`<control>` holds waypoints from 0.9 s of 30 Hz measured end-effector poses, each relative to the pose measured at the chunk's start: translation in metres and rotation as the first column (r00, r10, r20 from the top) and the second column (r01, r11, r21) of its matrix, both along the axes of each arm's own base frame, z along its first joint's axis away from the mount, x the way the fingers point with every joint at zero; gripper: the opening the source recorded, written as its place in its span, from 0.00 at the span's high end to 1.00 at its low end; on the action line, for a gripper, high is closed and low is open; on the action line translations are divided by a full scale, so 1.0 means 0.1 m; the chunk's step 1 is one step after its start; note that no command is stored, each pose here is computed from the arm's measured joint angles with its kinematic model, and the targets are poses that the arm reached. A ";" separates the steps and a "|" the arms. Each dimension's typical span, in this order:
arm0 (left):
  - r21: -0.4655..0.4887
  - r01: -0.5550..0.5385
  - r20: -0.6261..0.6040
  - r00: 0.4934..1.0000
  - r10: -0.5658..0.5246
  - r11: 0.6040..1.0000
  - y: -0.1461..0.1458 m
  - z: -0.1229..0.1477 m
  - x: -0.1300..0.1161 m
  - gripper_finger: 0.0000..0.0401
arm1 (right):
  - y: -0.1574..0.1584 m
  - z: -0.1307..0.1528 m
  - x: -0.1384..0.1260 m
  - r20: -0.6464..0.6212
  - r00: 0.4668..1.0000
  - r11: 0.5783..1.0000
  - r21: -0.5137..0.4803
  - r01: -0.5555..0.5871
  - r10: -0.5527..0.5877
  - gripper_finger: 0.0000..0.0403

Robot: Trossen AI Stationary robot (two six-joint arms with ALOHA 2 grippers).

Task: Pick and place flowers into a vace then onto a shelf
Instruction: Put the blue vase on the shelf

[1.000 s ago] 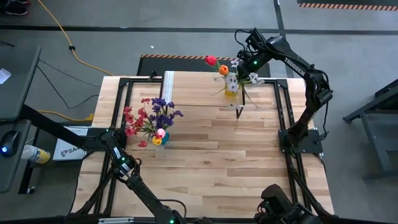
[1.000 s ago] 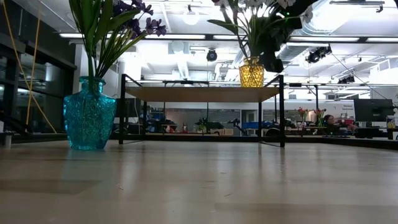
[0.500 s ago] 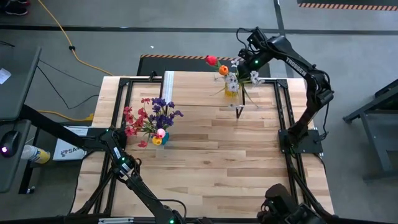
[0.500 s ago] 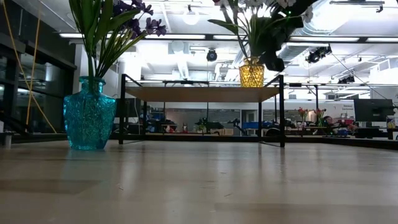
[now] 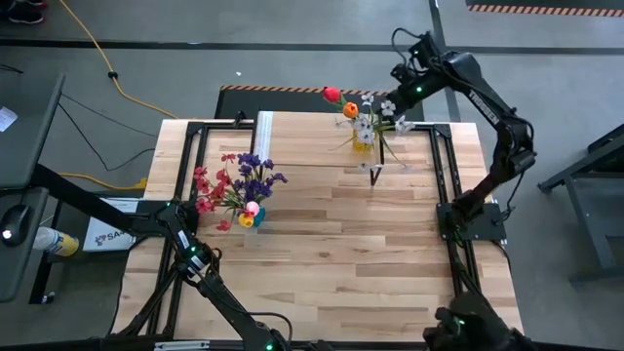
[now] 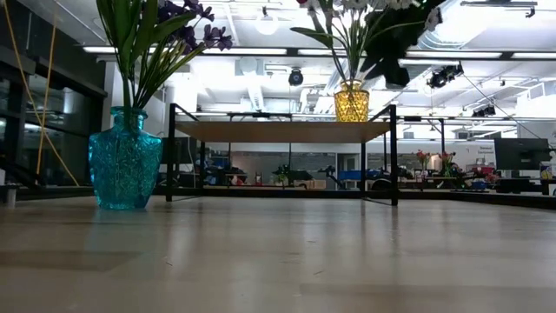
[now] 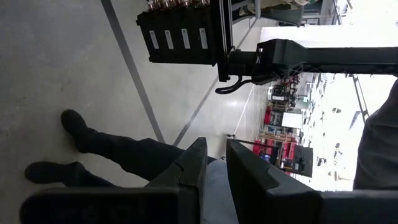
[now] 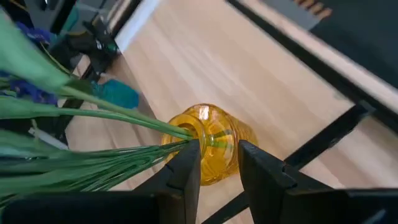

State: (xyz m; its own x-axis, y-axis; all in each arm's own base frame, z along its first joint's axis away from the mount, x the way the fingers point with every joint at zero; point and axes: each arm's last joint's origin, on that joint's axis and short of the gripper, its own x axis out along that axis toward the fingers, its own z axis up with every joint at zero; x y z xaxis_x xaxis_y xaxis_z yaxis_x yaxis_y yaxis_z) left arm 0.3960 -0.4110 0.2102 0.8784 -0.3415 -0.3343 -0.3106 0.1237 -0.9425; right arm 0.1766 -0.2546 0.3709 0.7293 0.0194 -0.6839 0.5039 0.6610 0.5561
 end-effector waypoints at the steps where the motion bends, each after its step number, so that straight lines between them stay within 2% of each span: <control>1: 0.000 0.000 0.000 1.000 0.000 1.000 0.00 0.00 0.00 0.76 | 0.02 0.04 -0.03 0.010 1.000 1.000 -0.017 0.004 -0.004 0.76; 7: -0.003 -0.001 -0.001 1.000 0.001 1.000 0.00 0.00 0.00 0.76 | 0.23 0.35 -0.20 0.052 0.998 0.984 -0.172 0.041 -0.032 0.75; 11: -0.006 0.006 -0.003 1.000 -0.006 1.000 0.00 0.00 0.00 0.76 | 0.43 0.60 -0.35 0.054 0.995 0.925 -0.366 0.098 -0.085 0.75; 14: -0.012 0.017 -0.008 1.000 -0.017 1.000 -0.01 0.00 0.00 0.76 | 0.60 0.80 -0.48 0.072 0.986 0.851 -0.499 0.164 -0.148 0.75; 19: -0.015 0.021 -0.010 1.000 -0.021 1.000 -0.01 0.00 -0.01 0.76 | 0.91 1.11 -0.71 0.147 0.967 0.671 -0.698 0.251 -0.208 0.75; 24: -0.031 0.020 -0.017 1.000 -0.020 0.999 -0.04 0.00 -0.04 0.76 | 1.25 1.40 -0.92 0.281 0.942 0.491 -0.804 0.336 -0.185 0.75; 27: -0.036 0.007 -0.016 1.000 -0.007 0.999 -0.06 0.00 -0.07 0.76 | 1.45 1.53 -1.04 0.356 0.923 0.410 -0.827 0.383 -0.145 0.75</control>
